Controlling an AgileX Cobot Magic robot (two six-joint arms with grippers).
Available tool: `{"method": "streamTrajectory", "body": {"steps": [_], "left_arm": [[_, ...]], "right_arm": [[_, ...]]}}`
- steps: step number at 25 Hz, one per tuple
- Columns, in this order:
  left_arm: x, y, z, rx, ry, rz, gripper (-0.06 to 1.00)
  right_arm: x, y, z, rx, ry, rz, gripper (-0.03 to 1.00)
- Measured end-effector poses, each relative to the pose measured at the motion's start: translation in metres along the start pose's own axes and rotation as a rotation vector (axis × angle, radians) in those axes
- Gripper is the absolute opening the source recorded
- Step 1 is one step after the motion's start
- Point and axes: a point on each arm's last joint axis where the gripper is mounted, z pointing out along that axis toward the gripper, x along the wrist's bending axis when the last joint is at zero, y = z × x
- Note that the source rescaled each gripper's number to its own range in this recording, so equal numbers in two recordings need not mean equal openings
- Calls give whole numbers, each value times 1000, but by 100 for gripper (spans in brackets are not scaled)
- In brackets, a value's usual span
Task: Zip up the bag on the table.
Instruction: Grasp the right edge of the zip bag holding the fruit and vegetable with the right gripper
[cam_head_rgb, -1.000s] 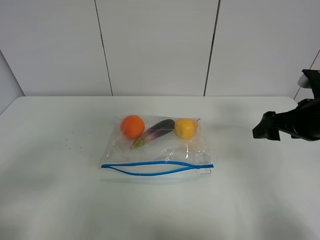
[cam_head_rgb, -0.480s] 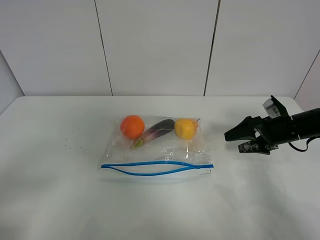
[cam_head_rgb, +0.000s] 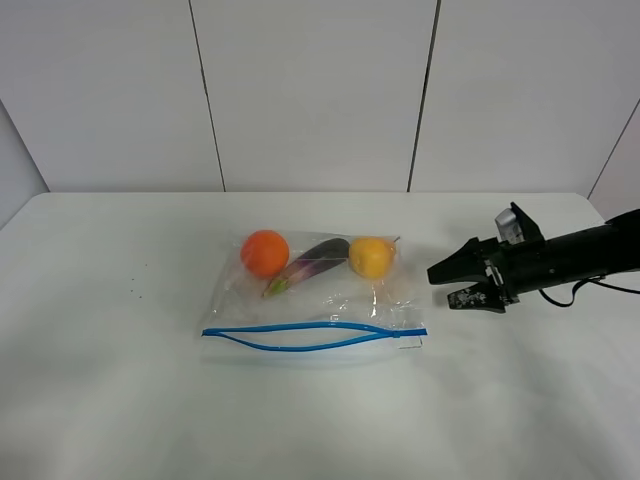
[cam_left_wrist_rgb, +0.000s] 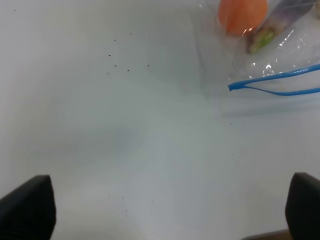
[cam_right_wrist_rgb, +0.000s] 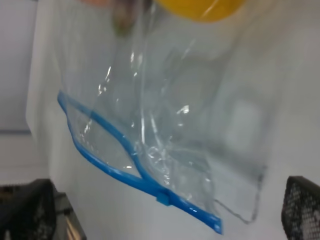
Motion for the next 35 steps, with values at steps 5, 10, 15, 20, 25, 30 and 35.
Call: {"method": "streamTrajectory", "body": {"steps": [5,10,15,20,25,30,35], "left_arm": [[0,0,0,0,0,0,100],[0,0,0,0,0,0,100],[0,0,0,0,0,0,100],[0,0,0,0,0,0,100],[0,0,0,0,0,0,100],[0,0,0,0,0,0,100],[0,0,0,0,0,0,100]], "right_arm": [[0,-2,13,30,-18,-16,100],[0,-2,20,36,-30,-21,100],[9,-3,38,67,-31,-46,100],[12,-3,46,65,-19,-39,100],[4,-5,52,70,-5,1,100],[2,-6,54,63,20,27,100],[3,-6,54,62,27,22,100]]}}
